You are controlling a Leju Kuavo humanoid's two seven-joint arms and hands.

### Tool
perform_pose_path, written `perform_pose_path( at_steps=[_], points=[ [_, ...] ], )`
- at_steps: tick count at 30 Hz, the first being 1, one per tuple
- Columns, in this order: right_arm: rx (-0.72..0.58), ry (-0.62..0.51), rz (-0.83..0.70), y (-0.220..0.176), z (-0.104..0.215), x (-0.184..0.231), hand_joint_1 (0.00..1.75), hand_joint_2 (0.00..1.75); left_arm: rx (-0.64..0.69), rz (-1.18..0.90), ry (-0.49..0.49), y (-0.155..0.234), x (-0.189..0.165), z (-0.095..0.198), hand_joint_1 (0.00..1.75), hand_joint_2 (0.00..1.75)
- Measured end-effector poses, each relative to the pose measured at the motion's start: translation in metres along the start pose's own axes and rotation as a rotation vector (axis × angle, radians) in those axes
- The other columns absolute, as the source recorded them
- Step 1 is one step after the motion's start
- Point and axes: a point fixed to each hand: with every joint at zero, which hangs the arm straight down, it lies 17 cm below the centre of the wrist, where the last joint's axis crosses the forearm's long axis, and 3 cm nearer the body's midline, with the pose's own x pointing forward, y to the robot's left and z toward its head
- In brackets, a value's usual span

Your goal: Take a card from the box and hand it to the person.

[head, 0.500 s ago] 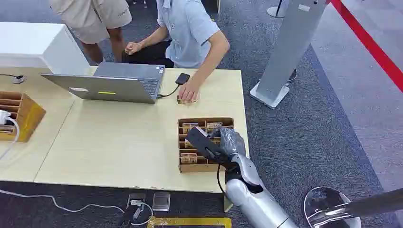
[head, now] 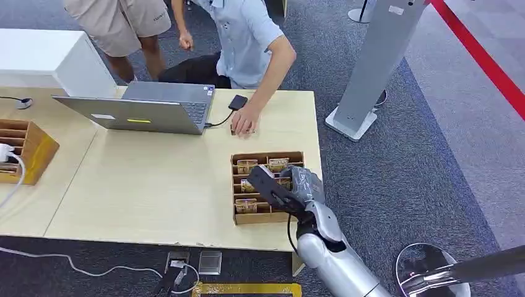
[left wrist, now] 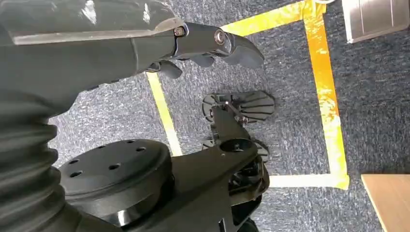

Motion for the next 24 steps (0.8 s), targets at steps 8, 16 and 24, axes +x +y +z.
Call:
perform_pose_path(
  at_steps=[8,16,24],
  points=[
    [0.034,-0.018,-0.028,0.0073,0.0016,0.0021,1.05,1.75,0.003,-0.003,-0.002,0.0005,0.0001,-0.0001,0.0,1.75],
    [0.039,-0.027,-0.031,0.0082,0.0012,0.0031,1.47,1.75,0.006,-0.003,-0.006,0.0012,0.0003,0.0,0.0,1.75],
    [0.041,-0.042,-0.031,0.0077,0.0008,0.0072,1.75,1.75,0.006,-0.003,-0.006,0.0012,0.0002,0.0,0.0,1.75]
  ],
)
